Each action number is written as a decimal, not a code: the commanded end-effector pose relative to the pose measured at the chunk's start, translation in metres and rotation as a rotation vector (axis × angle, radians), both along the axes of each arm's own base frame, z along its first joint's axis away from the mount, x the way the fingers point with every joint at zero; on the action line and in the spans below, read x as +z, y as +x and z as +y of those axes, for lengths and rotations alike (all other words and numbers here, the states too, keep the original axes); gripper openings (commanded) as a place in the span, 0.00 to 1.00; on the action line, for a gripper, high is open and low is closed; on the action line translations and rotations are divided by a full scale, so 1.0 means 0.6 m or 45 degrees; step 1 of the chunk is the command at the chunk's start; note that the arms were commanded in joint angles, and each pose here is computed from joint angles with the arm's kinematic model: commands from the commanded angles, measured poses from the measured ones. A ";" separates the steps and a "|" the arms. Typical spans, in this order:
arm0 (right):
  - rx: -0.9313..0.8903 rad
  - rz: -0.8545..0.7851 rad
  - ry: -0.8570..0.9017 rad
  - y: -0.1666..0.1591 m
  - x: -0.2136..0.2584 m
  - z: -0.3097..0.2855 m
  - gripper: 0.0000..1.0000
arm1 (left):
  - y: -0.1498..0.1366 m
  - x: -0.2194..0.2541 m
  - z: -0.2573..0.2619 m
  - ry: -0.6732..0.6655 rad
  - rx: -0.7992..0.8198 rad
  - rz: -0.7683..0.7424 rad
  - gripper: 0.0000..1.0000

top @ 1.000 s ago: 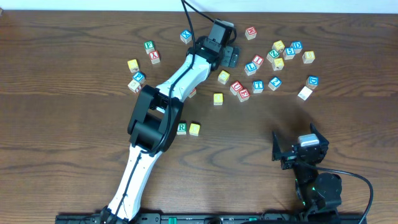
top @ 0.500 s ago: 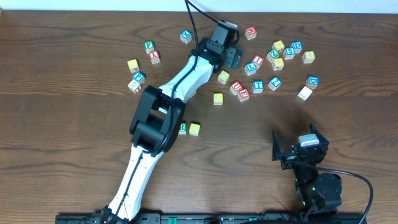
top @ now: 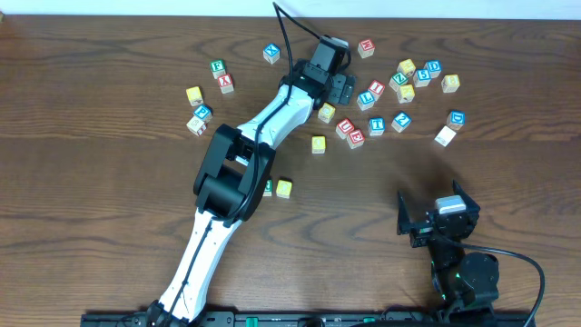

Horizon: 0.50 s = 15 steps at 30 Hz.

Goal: Spell out ROBOT
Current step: 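Lower the left gripper around the green B block and close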

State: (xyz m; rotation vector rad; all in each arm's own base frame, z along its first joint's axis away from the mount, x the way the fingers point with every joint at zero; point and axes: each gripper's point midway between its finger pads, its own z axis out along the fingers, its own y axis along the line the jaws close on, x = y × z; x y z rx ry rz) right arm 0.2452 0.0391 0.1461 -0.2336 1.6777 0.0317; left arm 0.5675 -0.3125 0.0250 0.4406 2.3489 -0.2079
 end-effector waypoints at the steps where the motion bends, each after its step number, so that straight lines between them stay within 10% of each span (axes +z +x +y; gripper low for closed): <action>1: -0.007 0.006 -0.015 0.000 -0.003 -0.003 0.99 | 0.010 0.008 -0.007 -0.005 -0.007 -0.032 0.96; 15: -0.007 0.006 -0.015 0.000 -0.003 -0.003 0.99 | 0.009 0.004 -0.007 -0.002 -0.007 -0.027 0.78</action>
